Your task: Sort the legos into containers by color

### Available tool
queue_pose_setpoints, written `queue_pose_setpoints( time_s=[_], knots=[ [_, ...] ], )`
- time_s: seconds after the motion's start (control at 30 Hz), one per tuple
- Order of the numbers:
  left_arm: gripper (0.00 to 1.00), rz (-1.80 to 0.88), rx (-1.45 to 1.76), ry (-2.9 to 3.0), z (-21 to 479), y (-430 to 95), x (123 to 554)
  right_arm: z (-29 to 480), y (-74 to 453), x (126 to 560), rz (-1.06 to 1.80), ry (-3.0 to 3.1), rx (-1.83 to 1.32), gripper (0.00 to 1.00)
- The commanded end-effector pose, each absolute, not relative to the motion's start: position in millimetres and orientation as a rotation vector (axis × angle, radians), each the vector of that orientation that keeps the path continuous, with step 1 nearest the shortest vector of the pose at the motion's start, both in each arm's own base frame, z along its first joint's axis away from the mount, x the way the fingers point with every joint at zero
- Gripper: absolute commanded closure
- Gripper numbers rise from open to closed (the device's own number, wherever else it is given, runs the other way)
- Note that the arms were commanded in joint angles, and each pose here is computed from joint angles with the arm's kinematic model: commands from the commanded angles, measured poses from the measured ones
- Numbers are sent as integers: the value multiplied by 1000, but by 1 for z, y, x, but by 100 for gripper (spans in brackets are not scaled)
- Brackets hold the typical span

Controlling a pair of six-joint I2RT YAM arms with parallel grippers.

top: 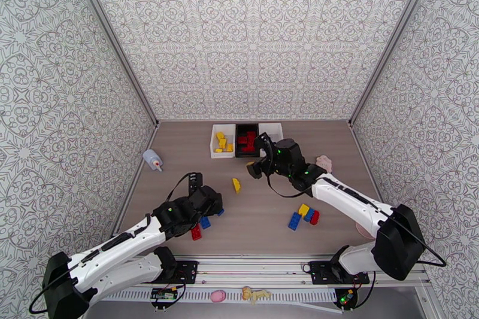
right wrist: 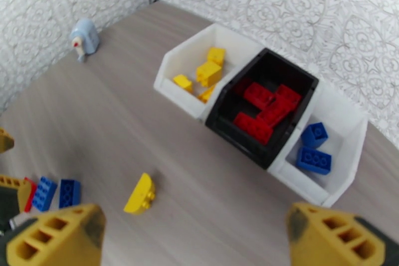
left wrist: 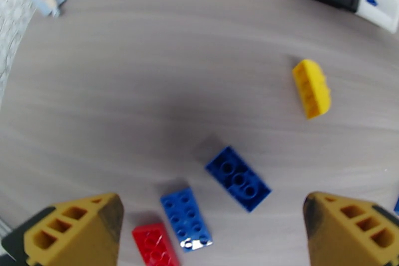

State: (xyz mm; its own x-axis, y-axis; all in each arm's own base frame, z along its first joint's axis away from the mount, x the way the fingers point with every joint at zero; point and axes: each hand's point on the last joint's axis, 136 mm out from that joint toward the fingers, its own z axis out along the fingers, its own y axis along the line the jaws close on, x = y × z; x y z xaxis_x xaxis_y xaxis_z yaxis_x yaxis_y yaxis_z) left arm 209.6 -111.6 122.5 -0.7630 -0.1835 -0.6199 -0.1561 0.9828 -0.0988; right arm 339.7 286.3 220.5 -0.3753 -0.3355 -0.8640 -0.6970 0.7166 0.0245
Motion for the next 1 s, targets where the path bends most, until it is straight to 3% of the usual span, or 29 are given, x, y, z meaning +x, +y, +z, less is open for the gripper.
queue_pose_setpoints(
  time_s=[0.0,0.33,0.63,0.97],
  knots=[
    [1,-12,-354,2580,106,-95,178,200,286,316,502,2045,-912,0],
    [17,-59,-446,2704,73,-81,143,188,311,283,555,2025,-1153,1],
    [38,-80,-524,2743,43,-74,133,185,318,282,567,2028,-1173,1],
    [38,-152,-536,2750,29,-79,136,184,317,280,566,2041,-1171,0]
  ],
)
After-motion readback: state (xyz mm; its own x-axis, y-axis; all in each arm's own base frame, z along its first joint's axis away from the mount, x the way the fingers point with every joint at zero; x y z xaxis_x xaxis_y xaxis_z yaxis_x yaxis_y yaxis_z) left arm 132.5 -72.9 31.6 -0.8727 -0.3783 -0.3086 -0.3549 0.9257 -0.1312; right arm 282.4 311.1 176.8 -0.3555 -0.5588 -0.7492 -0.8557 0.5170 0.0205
